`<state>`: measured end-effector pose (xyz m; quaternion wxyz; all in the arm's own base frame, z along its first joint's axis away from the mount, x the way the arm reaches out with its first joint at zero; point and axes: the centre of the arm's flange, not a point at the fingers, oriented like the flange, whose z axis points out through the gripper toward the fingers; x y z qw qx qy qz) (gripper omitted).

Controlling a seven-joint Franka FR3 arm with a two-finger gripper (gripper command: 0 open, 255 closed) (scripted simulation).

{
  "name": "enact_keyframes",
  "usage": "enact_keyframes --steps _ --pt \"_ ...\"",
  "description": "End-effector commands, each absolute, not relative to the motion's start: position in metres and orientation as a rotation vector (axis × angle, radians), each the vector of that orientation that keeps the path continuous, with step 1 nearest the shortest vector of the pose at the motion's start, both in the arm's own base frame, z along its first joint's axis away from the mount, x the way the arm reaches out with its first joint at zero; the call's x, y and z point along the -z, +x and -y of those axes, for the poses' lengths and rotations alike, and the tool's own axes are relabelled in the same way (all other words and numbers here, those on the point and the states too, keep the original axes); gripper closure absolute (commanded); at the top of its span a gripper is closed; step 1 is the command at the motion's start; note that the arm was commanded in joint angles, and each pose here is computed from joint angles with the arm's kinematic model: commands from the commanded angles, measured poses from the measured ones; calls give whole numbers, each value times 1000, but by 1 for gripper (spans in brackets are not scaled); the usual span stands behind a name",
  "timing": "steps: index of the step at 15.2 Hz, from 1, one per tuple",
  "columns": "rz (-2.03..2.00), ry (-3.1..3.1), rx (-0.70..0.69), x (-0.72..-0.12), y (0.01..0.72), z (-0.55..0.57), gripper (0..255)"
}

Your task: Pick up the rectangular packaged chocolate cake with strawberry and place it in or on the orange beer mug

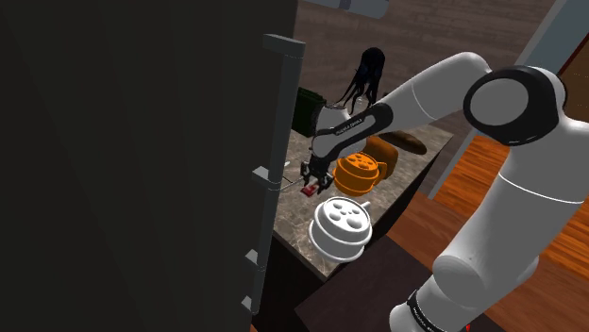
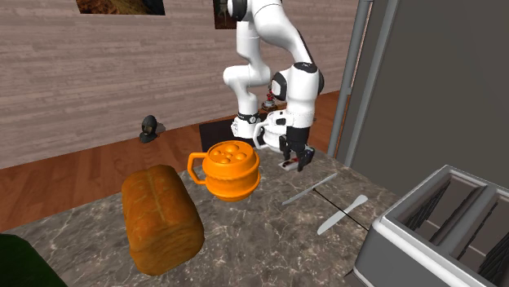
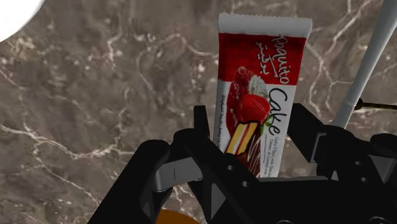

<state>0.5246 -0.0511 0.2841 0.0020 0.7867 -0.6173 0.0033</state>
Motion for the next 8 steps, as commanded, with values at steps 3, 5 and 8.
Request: enact_keyframes --steps 3,5,8 --pt "1937 2468 -10 -304 525 50 255" --pt "1937 2468 -10 -315 525 50 255" --pt "1937 2468 -10 -331 525 50 255"
